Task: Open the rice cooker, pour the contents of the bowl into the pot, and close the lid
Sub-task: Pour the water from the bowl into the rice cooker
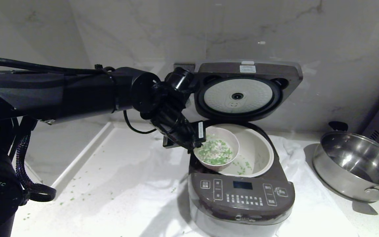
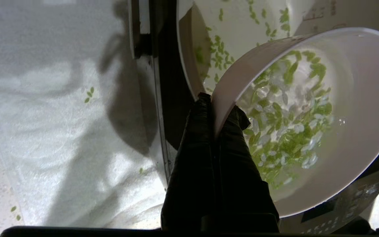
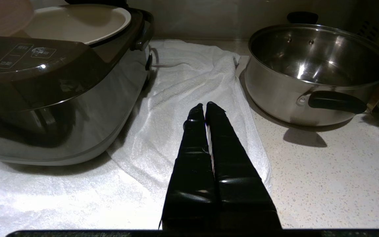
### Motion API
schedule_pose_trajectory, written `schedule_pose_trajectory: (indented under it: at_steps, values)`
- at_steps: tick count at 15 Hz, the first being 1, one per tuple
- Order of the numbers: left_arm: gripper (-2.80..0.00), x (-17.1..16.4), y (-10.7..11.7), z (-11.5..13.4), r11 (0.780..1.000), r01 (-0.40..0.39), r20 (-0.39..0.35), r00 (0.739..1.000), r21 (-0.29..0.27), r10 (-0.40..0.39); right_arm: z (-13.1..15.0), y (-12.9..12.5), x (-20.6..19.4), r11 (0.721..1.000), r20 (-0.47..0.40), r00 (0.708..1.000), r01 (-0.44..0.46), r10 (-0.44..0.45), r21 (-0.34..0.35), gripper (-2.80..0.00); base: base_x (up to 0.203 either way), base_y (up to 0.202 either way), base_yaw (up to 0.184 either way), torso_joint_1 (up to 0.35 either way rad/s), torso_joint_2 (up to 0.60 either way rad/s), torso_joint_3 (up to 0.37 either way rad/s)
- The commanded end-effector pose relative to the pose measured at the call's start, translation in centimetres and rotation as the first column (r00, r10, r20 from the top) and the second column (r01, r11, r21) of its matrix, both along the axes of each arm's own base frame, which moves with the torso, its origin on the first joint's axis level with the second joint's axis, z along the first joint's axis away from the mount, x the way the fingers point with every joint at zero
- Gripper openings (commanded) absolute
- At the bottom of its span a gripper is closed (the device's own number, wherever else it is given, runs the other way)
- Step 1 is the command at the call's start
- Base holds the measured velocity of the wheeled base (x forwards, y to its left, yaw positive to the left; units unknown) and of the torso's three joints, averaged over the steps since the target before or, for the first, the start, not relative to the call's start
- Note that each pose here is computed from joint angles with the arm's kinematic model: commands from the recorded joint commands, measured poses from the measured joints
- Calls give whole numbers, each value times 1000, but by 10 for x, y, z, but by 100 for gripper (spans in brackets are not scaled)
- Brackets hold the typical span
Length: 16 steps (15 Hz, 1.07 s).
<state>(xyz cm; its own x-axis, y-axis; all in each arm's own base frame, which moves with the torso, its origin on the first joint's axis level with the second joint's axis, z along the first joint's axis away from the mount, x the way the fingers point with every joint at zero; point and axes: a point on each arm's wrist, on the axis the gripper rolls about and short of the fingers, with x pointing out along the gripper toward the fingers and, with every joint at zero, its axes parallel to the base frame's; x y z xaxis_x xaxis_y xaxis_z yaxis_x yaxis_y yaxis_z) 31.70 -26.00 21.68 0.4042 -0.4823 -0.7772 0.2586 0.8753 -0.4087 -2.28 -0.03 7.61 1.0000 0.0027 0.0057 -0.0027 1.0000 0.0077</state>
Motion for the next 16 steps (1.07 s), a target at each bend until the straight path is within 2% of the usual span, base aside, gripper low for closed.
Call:
schedule_pose_trajectory:
  at_steps: [1,4,6,14,16]
  values:
    - [-280,-3,-6,-2,1000,1,3,1000,6,-1,0,0,0,1000,-1,1000,0,0,0,-280,0,0,0,0,0,0]
    - [-280,-7,-27,-18,998,8,27,1000,58,-9,0,0,0,1000,0,1000,0,0,0,-280,0,0,0,0,0,0]
    - [-280,-3,-40,-33,995,-20,73,997,93,13,0,0,0,1000,0,1000,0,0,0,-280,0,0,0,0,0,0]
    - [-280,-2,-55,-29,998,-66,166,984,22,62,0,0,0,1000,-1,1000,0,0,0,-280,0,0,0,0,0,0]
    - [-280,0,-63,-32,995,-99,212,972,2,97,0,0,0,1000,-1,1000,0,0,0,-280,0,0,0,0,0,0]
